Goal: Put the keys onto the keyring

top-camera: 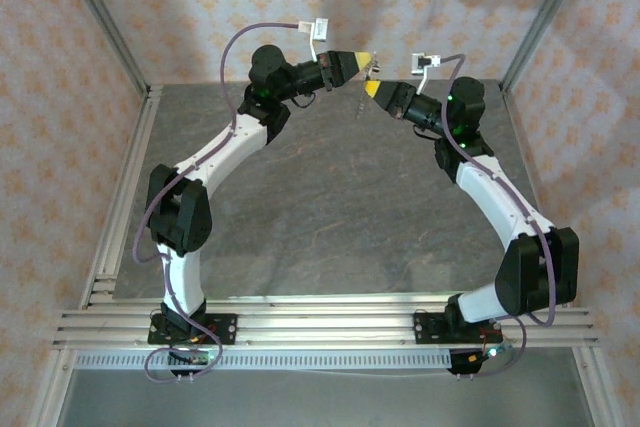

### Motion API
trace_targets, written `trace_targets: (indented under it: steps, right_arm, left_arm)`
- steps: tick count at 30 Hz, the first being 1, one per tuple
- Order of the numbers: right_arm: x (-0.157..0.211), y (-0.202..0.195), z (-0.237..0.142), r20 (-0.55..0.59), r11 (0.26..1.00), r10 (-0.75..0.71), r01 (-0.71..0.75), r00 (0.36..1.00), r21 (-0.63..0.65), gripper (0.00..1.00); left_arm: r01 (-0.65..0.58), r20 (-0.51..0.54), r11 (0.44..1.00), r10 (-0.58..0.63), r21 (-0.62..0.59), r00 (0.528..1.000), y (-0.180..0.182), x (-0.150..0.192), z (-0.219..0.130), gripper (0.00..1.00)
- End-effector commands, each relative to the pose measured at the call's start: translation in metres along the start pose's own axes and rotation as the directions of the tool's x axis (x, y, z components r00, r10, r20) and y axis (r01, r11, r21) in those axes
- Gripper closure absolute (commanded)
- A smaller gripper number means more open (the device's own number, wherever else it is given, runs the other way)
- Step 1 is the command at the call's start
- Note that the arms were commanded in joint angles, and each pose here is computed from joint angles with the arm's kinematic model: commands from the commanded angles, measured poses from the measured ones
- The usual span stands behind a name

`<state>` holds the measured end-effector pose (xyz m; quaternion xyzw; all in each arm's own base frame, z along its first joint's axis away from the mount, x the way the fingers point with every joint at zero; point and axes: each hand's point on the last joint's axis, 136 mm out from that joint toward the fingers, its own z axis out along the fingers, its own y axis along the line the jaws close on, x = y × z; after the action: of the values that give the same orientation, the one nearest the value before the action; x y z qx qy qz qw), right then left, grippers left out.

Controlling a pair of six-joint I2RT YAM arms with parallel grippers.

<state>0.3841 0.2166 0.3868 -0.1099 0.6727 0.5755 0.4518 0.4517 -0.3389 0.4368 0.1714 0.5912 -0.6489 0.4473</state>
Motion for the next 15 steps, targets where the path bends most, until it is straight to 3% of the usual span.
trace_targets:
  steps: [1, 9, 15]
  right_arm:
    - [0.015, 0.011, 0.007, -0.046, 0.999, -0.019, 0.016, 0.999, -0.05, 1.0]
    - [0.021, 0.003, 0.011, -0.061, 1.0, -0.019, 0.018, 0.998, -0.011, 1.0]
    - [0.007, -0.023, -0.003, 0.016, 0.997, 0.015, -0.016, 1.0, 0.078, 1.0]
  left_arm:
    - [-0.095, 0.088, 0.994, 0.09, 0.054, 0.992, -0.041, -0.034, -0.008, 1.0]
    - [-0.09, 0.091, 0.994, 0.085, 0.058, 0.992, -0.041, -0.034, -0.008, 1.0]
    - [-0.094, 0.104, 0.993, 0.086, 0.069, 0.991, -0.045, -0.036, -0.01, 1.0]
